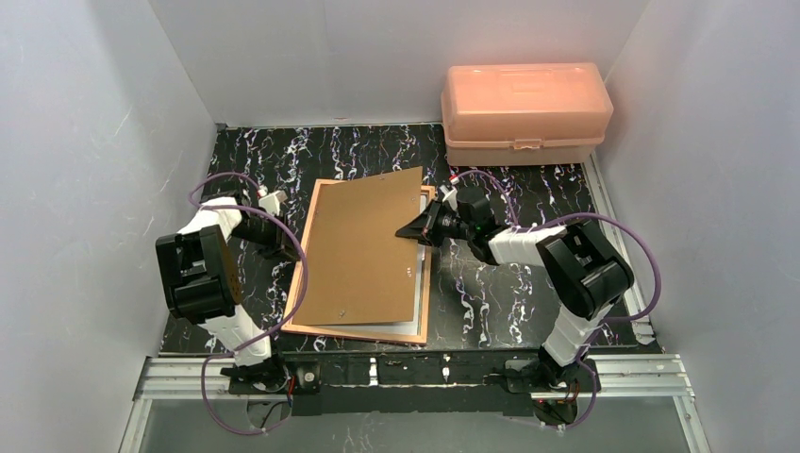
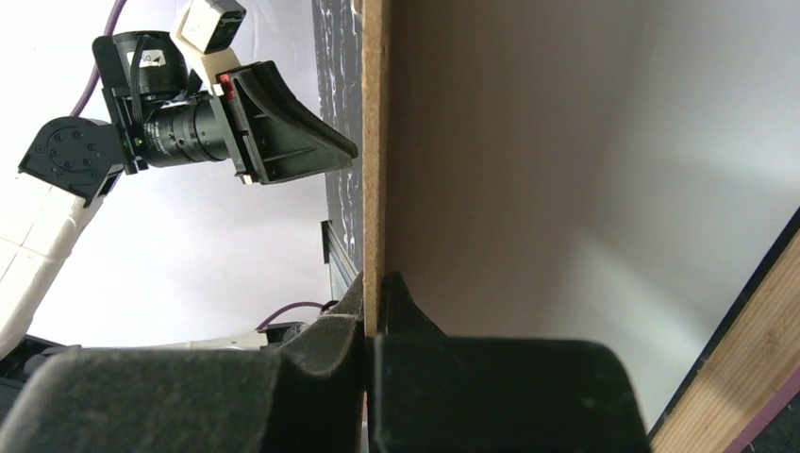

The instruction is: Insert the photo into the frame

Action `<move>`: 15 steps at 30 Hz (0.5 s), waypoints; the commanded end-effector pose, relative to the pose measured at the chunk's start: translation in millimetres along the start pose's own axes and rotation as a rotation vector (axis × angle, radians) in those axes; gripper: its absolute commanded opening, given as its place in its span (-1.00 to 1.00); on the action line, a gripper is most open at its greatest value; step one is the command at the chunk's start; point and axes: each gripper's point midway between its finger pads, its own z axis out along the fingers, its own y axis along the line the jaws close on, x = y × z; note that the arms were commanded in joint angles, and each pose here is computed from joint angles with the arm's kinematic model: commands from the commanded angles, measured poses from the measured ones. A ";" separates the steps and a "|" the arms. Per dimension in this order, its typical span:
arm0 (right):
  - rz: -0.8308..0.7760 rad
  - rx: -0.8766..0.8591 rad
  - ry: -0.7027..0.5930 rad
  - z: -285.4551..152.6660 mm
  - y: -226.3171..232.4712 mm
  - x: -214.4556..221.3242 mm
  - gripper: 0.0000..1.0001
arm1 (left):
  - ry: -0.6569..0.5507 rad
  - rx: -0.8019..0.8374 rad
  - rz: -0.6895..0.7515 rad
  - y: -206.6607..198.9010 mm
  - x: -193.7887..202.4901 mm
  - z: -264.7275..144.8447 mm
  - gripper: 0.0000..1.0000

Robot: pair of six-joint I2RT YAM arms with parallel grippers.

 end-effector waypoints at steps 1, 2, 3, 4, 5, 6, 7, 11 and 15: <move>-0.059 -0.079 -0.017 3.0 17.0 -7.9 -0.97 | 0.036 0.021 -0.001 -1.1 10.4 6.2 -0.61; -0.058 -0.078 -0.016 3.7 15.9 -7.8 -0.97 | 0.037 0.022 0.002 -1.0 10.8 6.5 -0.62; -0.056 -0.077 -0.015 4.4 14.7 -7.7 -0.97 | 0.038 0.022 0.003 -0.8 11.2 6.7 -0.64; -0.055 -0.076 -0.014 5.1 13.8 -8.0 -0.97 | 0.040 0.022 0.005 -0.9 11.5 6.9 -0.65; -0.054 -0.072 -0.012 5.6 12.3 -7.7 -0.97 | 0.040 0.022 0.007 -0.9 11.6 7.0 -0.66; -0.054 -0.064 -0.011 6.1 9.9 -7.5 -0.97 | 0.041 0.023 0.005 -0.9 12.0 7.4 -0.67; -0.059 -0.056 -0.008 6.7 8.1 -7.5 -0.97 | 0.042 0.025 0.006 -1.1 12.2 7.5 -0.68; -0.093 0.031 0.024 6.5 -8.0 -3.5 -0.81 | 0.042 0.031 0.004 -2.1 12.8 7.8 -0.72; -0.151 0.138 0.058 3.6 -20.1 -3.9 -0.47 | 0.038 0.031 0.006 -3.1 12.0 6.3 -0.73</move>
